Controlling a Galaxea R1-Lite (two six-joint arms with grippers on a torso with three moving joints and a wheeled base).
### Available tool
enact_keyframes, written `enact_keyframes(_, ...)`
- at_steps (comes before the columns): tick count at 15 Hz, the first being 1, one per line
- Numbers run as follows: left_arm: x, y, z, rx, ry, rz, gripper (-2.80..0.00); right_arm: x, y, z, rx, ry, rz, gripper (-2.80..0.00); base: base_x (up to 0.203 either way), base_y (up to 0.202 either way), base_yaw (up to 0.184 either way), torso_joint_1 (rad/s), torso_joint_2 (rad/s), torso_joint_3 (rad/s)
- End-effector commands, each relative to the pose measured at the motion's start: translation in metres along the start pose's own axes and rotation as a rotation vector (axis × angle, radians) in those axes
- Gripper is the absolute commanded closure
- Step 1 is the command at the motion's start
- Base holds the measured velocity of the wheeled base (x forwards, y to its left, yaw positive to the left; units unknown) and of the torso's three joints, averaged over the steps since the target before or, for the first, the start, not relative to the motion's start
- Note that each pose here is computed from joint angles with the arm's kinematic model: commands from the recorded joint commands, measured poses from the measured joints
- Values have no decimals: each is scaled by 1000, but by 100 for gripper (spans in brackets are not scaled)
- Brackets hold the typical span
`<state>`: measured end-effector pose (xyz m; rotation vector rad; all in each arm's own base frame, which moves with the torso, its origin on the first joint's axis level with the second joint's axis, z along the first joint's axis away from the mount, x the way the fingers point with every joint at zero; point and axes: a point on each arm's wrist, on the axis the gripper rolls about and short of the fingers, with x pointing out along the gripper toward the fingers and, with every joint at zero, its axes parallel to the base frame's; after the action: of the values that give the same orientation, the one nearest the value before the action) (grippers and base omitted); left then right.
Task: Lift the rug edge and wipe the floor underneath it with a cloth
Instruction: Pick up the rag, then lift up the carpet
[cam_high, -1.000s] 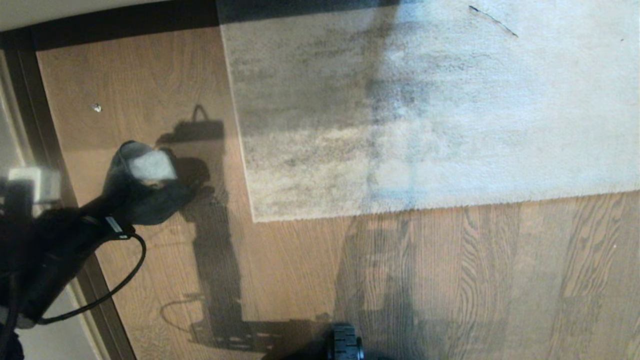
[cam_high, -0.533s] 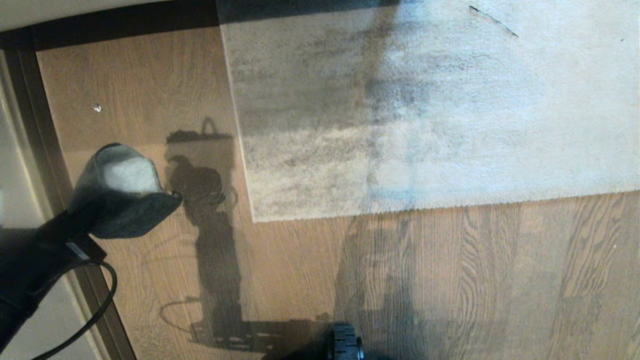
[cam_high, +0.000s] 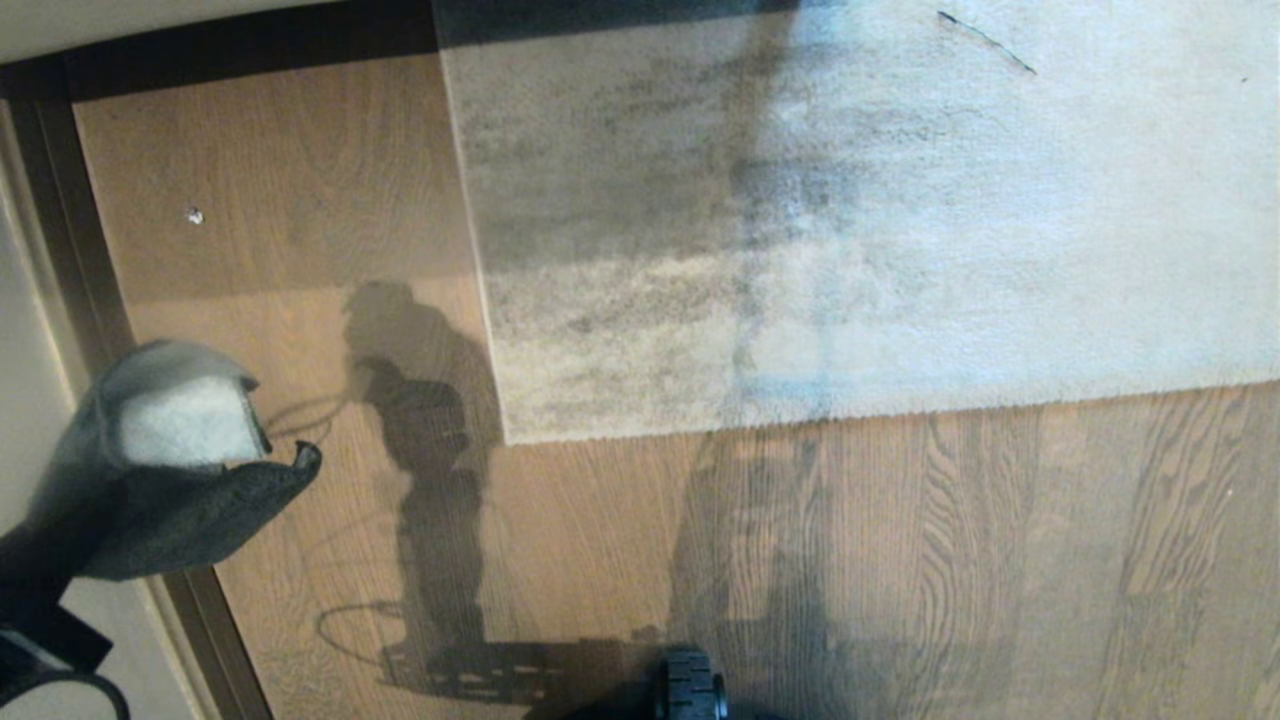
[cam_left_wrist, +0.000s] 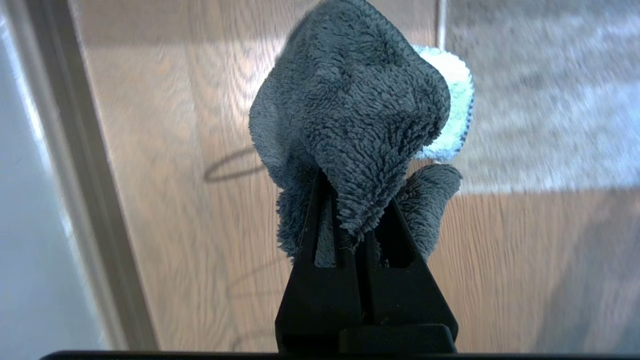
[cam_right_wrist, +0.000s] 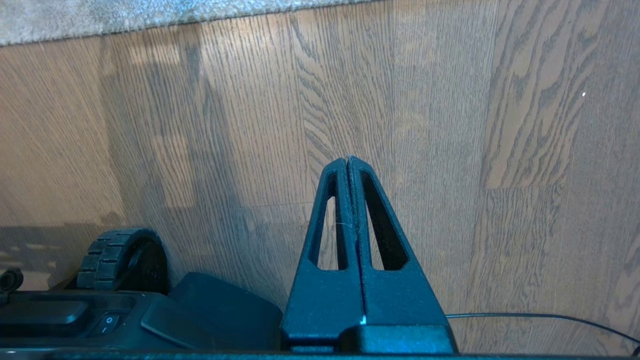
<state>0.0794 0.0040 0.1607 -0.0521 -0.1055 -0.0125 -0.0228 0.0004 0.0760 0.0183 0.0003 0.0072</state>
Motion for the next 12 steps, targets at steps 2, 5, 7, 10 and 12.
enact_keyframes(2, -48, -4, -7, 20, -14, -16, 0, 0, 0, 0, 0, 0, 0, 0, 0, 0, 0, 0, 0, 0)
enact_keyframes(5, -75, -6, -29, 32, 64, -57, 0, 0, 0, 0, 0, 0, 0, 0, 0, 0, 0, 0, 0, 0)
enact_keyframes(7, -84, -6, -42, 54, 107, -68, 0, 0, 0, 0, 0, 0, 0, 0, 0, 0, 0, 0, 0, 0)
enact_keyframes(10, -85, -5, -56, 80, 197, -73, 0, 0, 0, 0, 0, 0, 0, 0, 0, 0, 0, 0, 0, 0)
enact_keyframes(12, -87, -4, -59, 92, 217, -122, 0, 0, 0, 0, 0, 0, 0, 0, 0, 0, 0, 0, 0, 0)
